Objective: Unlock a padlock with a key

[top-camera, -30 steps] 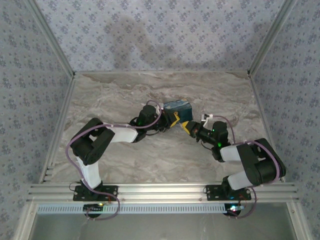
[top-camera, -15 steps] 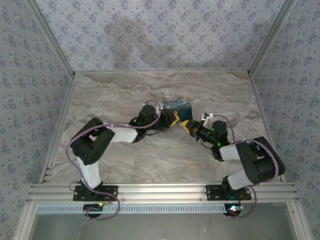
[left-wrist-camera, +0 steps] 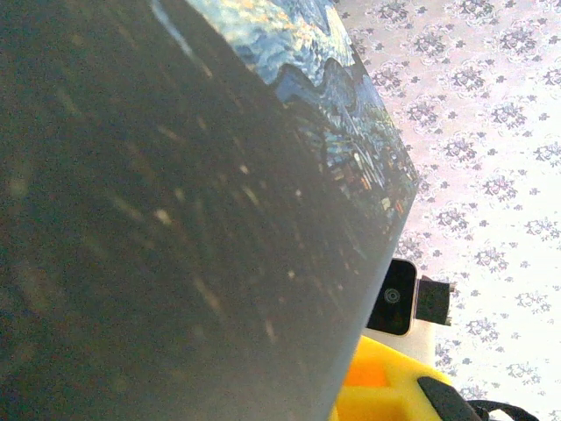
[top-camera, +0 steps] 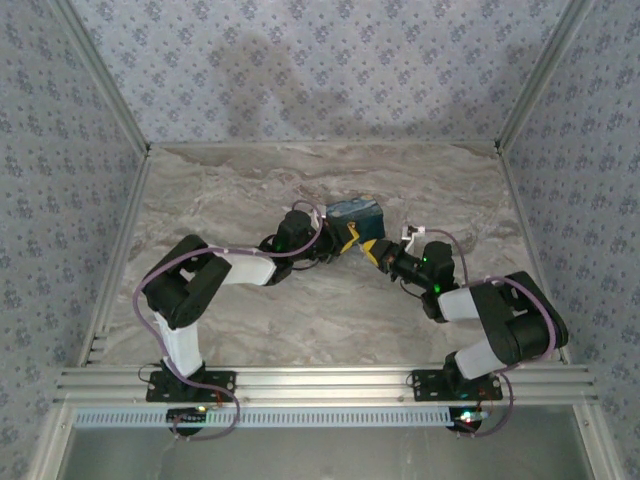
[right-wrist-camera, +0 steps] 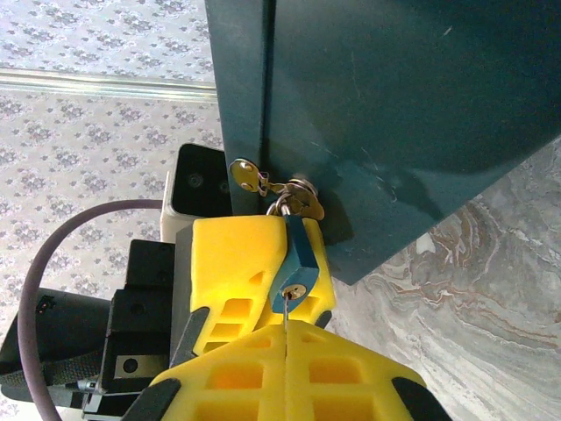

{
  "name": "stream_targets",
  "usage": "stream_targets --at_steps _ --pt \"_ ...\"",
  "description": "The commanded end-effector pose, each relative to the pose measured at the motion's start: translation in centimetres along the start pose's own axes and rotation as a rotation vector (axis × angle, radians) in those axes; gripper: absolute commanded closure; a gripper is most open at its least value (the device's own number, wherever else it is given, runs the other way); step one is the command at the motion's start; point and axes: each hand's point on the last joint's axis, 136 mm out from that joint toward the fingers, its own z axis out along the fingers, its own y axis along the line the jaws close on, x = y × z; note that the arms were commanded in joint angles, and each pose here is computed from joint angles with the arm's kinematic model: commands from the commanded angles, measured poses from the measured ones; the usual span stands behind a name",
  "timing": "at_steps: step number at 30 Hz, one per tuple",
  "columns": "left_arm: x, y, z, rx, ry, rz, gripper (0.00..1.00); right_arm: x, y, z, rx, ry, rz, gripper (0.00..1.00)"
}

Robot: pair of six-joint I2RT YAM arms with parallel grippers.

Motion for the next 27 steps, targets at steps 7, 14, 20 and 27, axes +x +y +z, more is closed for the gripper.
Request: stream_targets --at_steps 7,14,20,27 --pt "0.6 -2.0 0.2 0.076 0.021 0.020 0.99 -1.3 1.5 0.8 -0.038 -0.046 -0.032 1.00" --pt "0.6 -2.4 0.2 0.096 0.021 0.023 0.99 -1.3 1.0 0.9 -0.023 -0.074 0.016 1.00" --pt "0.6 -2.7 0.3 0.106 0.020 0.026 0.99 -0.7 0.3 1.2 -0.007 -0.090 0.108 1.00" --pt "0.6 -3.0 0.2 0.116 0.020 0.026 0.99 -0.4 -0.5 1.1 0.014 -0.128 0.165 1.00"
